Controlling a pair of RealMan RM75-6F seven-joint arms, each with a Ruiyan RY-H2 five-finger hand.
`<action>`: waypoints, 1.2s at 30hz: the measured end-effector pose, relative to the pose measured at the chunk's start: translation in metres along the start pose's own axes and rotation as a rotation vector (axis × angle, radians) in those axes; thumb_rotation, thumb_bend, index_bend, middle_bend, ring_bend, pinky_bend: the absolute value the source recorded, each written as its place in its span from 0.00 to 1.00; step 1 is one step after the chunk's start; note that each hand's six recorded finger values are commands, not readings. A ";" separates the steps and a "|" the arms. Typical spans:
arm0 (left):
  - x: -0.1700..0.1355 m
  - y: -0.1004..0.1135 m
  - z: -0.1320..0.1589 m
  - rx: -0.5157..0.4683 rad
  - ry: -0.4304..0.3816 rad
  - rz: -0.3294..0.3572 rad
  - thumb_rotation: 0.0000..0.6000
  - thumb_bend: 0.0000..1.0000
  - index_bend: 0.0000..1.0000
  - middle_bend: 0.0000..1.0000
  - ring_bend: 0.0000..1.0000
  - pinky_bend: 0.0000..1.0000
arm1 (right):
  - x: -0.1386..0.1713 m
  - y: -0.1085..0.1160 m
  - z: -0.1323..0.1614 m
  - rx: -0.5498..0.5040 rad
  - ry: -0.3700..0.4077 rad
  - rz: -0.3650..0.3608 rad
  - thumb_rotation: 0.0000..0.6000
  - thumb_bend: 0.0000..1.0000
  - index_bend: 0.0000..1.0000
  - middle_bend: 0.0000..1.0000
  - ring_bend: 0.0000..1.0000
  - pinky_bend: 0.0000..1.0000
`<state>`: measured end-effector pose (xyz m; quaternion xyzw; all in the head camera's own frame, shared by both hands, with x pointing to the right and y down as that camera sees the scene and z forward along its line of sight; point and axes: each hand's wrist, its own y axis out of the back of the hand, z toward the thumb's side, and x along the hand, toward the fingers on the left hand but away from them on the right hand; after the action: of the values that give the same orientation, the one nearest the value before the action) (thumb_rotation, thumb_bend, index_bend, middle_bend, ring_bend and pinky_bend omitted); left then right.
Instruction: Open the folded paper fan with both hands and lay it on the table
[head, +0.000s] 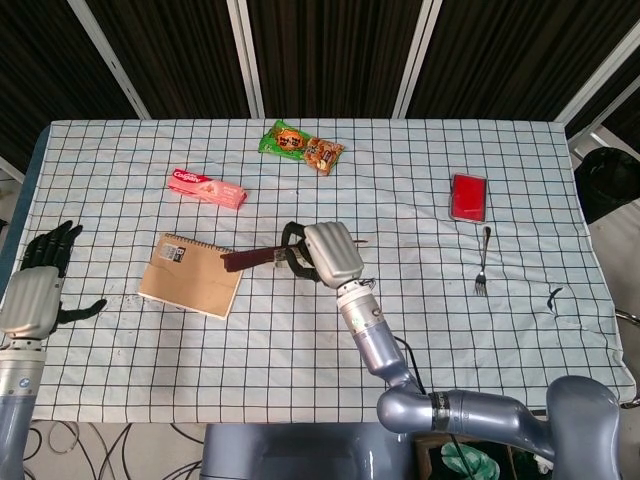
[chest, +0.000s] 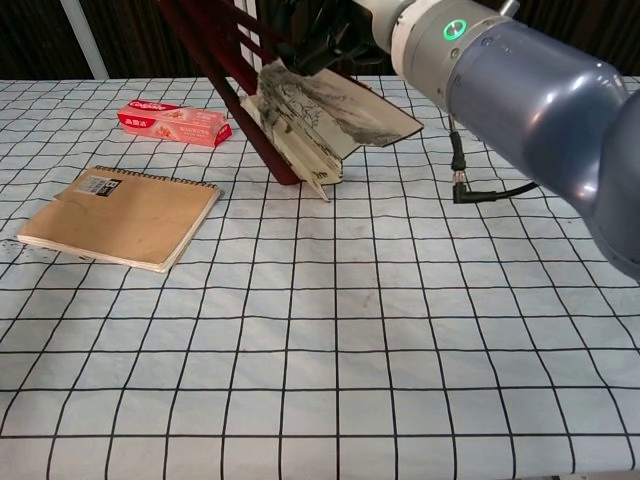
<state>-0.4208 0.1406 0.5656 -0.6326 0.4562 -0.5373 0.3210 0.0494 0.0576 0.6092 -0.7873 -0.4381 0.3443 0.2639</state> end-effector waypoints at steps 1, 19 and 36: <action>0.003 -0.001 0.005 -0.002 -0.012 -0.003 1.00 0.02 0.00 0.00 0.00 0.00 | -0.002 0.002 0.001 -0.019 -0.016 -0.005 1.00 0.91 0.90 0.92 0.97 0.94; 0.050 -0.020 0.075 -0.050 -0.105 -0.055 1.00 0.08 0.04 0.00 0.00 0.00 | -0.023 0.024 0.021 -0.265 -0.244 -0.071 1.00 0.92 0.90 0.93 0.98 0.94; 0.095 -0.075 0.140 -0.165 -0.117 -0.127 1.00 0.22 0.33 0.03 0.00 0.00 | -0.024 0.028 0.055 -0.320 -0.269 -0.084 1.00 0.92 0.90 0.93 0.98 0.94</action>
<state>-0.2664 0.0695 0.6394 -0.7147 0.4387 -0.4792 0.2592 0.0120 0.0297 0.5627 -0.7472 -0.5509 0.3610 0.0890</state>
